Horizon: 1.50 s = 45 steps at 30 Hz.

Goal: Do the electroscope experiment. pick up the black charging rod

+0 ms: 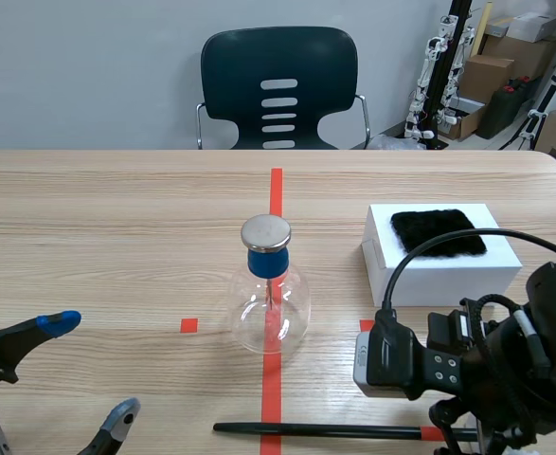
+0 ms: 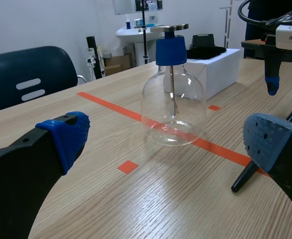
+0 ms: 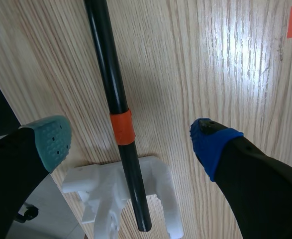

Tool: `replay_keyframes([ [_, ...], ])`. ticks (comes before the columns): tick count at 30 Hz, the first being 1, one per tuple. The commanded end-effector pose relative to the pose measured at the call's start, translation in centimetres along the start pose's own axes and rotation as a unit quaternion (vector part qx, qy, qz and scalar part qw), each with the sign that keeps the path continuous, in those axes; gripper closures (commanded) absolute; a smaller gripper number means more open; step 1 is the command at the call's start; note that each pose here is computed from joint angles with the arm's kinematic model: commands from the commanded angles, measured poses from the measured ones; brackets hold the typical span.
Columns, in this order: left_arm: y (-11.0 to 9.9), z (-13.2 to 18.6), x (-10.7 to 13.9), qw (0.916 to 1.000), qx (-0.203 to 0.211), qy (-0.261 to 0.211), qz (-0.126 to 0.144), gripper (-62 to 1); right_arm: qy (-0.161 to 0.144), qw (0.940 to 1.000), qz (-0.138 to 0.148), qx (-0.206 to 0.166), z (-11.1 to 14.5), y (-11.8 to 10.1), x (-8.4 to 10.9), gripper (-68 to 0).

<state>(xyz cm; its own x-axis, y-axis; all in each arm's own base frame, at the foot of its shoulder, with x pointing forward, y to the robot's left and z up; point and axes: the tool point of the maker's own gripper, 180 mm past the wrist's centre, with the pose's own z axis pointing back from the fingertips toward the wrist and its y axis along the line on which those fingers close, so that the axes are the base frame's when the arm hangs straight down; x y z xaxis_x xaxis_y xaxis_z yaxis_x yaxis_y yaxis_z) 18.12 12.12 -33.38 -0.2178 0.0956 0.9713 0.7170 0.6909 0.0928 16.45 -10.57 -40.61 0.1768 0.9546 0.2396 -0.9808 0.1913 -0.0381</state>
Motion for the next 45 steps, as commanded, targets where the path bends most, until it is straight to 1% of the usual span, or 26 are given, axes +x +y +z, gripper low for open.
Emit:
replay_keyframes([
  [1, 0.0, -0.1, 0.4, 0.9999, 0.003, -0.012, 0.002, -62.3, 0.002, 0.9999, 0.008, -0.010, 0.5, -0.8, -0.1, -48.5],
  [9, 0.0, -0.1, 0.4, 0.9999, 0.003, -0.012, 0.002, -62.3, 0.015, 0.9999, -0.002, -0.001, -0.4, -0.4, -1.0, -48.4],
  [14, 0.1, -0.1, 0.5, 0.9999, 0.005, -0.013, 0.002, -62.3, 0.007, 1.0000, 0.000, -0.005, -0.5, -0.6, -0.8, -48.4],
  [16, 0.2, -0.1, 0.5, 0.9998, 0.008, -0.015, 0.008, -62.3, 0.006, 1.0000, 0.001, -0.006, -0.5, -0.6, -0.8, -46.3],
  [19, 0.7, 0.0, 0.7, 0.9990, 0.023, -0.020, 0.033, -62.3, 0.006, 1.0000, 0.001, -0.006, -0.5, -0.6, -0.8, -39.6],
  [21, 0.8, -0.1, 0.6, 0.9990, 0.023, -0.019, 0.033, -62.3, 0.006, 1.0000, 0.001, -0.006, -0.5, -0.6, -0.8, -37.4],
  [24, 0.8, -0.1, 0.6, 0.9990, 0.023, -0.017, 0.033, -62.3, 0.002, 1.0000, 0.001, -0.006, -0.5, -0.6, -0.6, -36.9],
  [29, 0.7, -0.1, 0.5, 0.9990, 0.024, -0.016, 0.034, -62.3, -0.009, 0.9999, 0.001, -0.005, -0.5, -0.6, -0.2, -30.4],
  [36, 0.7, -0.1, 0.5, 0.9990, 0.024, -0.016, 0.034, -62.3, -0.014, 0.9999, 0.002, -0.006, -0.5, -0.6, 0.0, -29.9],
  [40, 0.7, -0.1, 0.5, 0.9990, 0.024, -0.016, 0.034, -62.3, -0.015, 0.9999, 0.003, -0.005, -0.6, -0.6, 0.0, -27.7],
  [43, 0.7, -0.1, 0.5, 0.9990, 0.024, -0.017, 0.033, -62.3, -0.010, 0.9999, 0.012, -0.001, -0.8, -0.1, 0.0, -27.7],
  [45, 0.7, -0.1, 0.5, 0.9990, 0.024, -0.017, 0.033, -62.3, -0.006, 0.9998, 0.020, 0.005, -1.1, 0.4, 0.0, -25.8],
])
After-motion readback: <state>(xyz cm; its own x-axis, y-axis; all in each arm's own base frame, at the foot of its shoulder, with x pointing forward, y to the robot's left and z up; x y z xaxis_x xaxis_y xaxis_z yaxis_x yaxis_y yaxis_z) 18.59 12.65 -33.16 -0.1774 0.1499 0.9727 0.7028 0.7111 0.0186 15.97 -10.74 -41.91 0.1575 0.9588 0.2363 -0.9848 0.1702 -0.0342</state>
